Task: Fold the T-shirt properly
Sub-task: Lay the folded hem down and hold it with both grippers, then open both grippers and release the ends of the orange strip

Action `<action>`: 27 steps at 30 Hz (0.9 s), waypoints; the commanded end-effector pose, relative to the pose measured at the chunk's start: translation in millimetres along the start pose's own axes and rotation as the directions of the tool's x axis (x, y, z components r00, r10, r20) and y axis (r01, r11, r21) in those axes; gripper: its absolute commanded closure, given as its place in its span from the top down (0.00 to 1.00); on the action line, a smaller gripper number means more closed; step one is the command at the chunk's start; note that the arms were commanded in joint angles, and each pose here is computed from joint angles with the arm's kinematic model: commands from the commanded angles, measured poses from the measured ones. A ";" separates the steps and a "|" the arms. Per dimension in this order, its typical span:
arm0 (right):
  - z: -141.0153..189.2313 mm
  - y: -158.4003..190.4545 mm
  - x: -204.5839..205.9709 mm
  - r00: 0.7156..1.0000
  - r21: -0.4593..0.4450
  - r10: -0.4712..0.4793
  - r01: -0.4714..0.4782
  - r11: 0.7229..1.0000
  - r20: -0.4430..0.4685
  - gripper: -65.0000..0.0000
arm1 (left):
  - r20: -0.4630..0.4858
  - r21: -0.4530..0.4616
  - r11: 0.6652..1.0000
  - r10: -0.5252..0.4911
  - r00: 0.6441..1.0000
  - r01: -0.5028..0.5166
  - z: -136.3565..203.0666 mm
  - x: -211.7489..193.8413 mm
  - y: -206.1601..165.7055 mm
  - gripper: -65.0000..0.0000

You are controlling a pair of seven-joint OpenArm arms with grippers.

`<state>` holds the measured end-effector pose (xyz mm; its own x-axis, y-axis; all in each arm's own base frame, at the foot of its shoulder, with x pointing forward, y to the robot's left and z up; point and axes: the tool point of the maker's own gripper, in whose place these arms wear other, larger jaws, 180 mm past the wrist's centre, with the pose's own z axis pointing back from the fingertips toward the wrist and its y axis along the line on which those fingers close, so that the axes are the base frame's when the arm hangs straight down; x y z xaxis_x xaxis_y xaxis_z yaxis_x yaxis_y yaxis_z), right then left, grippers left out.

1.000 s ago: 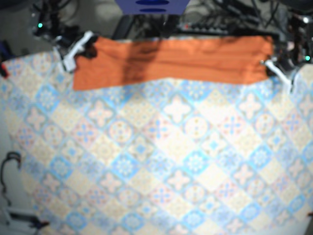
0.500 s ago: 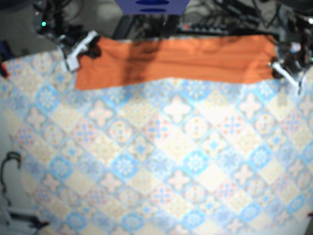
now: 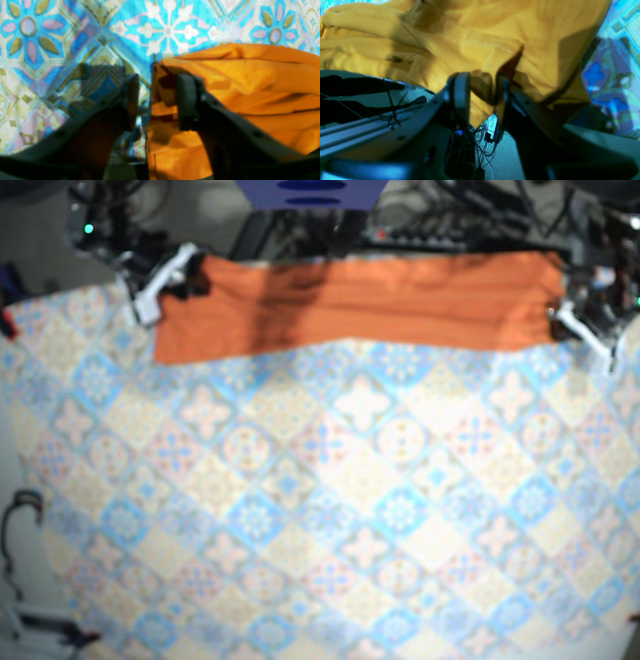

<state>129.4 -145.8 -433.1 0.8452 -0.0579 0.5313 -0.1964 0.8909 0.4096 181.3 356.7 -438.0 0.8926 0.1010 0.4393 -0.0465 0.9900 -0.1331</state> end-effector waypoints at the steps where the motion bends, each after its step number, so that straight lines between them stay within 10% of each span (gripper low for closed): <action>1: 4.0 0.5 7.8 0.999 0.007 0.008 -0.008 1.000 0.031 0.30 | 0.031 0.015 1.000 -0.018 0.999 0.017 7.0 13.2 7.2 0.44; 16: 7.7 -3.8 12.1 0.999 -0.007 0.014 -0.014 1.000 0.043 0.63 | 0.011 0.018 1.000 -0.018 1.000 0.018 8.2 4.7 9.0 0.54; 27: 43.0 -42.3 40.4 0.990 -0.150 0.037 -0.016 0.989 0.133 0.64 | 0.035 0.062 0.998 0.014 0.999 -0.017 21.1 4.7 27.5 0.54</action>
<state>146.1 -202.3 -405.9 0.7839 -0.0918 0.6141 -0.1188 0.9485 0.2935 163.1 380.9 -433.4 0.8928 0.1334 0.4303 -0.1041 0.9904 -0.0911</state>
